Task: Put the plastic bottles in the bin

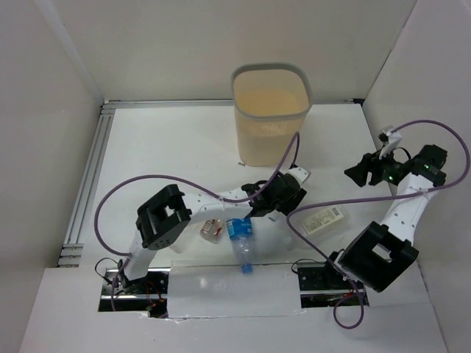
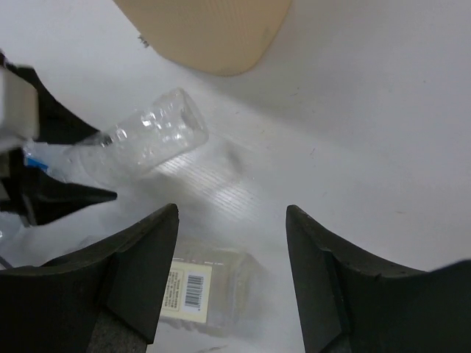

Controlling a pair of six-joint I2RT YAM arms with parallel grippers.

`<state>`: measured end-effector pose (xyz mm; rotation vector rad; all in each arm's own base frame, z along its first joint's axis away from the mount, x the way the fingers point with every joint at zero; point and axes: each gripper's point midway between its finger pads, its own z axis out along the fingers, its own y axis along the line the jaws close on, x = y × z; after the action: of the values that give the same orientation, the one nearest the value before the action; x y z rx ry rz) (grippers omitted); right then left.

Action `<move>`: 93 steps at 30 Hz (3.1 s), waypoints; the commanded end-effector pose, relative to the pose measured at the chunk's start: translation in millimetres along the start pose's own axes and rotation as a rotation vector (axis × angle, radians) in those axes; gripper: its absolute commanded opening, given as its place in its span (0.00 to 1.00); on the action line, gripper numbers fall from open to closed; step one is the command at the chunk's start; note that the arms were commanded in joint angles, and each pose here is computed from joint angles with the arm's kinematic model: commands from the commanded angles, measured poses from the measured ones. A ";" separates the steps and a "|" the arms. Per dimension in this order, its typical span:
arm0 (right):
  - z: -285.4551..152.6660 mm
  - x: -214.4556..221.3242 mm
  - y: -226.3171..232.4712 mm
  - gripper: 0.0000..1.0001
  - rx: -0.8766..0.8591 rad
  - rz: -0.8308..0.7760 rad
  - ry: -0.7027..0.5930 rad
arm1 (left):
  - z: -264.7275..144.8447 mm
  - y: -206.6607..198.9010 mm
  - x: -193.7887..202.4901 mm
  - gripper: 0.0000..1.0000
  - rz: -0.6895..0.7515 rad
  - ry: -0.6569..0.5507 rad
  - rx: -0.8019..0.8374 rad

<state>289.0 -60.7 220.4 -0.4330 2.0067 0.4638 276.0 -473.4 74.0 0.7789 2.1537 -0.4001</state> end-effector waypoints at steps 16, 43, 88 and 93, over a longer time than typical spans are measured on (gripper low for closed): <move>-21.3 -1.6 58.7 0.49 -0.154 -0.242 -0.135 | -213.2 65.5 -335.4 0.53 -0.229 -0.918 0.181; 30.4 107.8 168.5 1.00 -0.762 -0.991 0.194 | -165.0 219.7 -376.1 1.00 -0.331 -0.953 -0.255; 64.0 213.6 208.9 0.66 -0.797 -1.102 0.553 | -255.1 132.4 92.6 1.00 -0.442 -0.010 -0.391; 68.0 192.9 212.0 0.44 -0.774 -1.104 0.523 | -247.6 167.4 92.3 1.00 -0.482 0.012 -0.486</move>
<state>131.2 121.9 29.1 -2.2074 1.6786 0.4602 177.5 -196.3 147.0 0.0684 2.3327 -0.1424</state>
